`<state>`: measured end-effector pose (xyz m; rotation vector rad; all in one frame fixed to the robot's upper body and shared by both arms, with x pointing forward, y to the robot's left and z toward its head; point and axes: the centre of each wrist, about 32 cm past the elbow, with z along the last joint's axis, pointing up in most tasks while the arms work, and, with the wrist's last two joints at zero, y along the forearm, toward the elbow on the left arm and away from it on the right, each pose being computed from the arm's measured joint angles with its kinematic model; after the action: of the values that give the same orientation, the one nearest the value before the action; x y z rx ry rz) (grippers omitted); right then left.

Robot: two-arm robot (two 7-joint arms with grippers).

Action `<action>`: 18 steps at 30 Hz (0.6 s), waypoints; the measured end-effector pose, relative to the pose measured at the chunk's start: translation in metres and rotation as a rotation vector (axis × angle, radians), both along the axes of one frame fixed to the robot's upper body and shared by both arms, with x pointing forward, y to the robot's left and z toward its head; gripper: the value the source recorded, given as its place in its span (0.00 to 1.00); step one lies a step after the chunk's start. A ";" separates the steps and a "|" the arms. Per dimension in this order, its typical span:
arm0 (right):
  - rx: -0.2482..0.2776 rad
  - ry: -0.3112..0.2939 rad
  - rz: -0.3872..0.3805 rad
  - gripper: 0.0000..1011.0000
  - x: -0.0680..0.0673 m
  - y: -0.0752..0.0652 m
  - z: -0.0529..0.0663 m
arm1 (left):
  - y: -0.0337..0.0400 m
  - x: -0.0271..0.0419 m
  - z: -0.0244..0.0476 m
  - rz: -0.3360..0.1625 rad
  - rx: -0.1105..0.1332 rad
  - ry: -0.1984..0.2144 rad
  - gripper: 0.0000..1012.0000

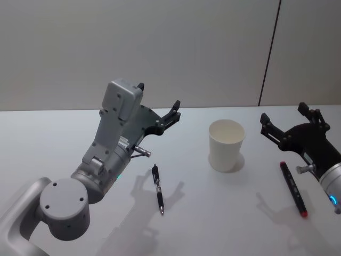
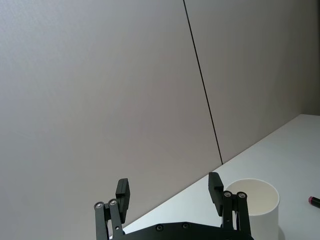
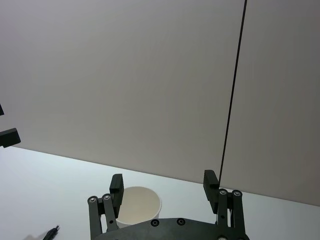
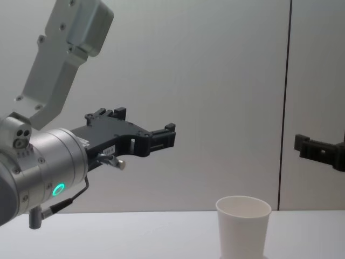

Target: Place the pen into the pen holder.

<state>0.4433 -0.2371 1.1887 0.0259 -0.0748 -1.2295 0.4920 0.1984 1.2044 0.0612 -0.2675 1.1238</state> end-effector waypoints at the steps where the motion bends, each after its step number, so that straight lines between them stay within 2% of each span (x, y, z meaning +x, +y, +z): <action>1: 0.000 0.000 0.000 0.99 0.000 0.000 0.000 | 0.0000 0.0000 0.0000 0.000 0.000 0.000 0.99; 18: 0.000 0.000 0.000 0.99 0.000 0.000 0.000 | 0.0000 0.0000 0.0000 0.000 0.000 0.000 0.99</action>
<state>0.4433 -0.2371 1.1887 0.0259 -0.0748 -1.2295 0.4920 0.1984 1.2044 0.0612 -0.2675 1.1238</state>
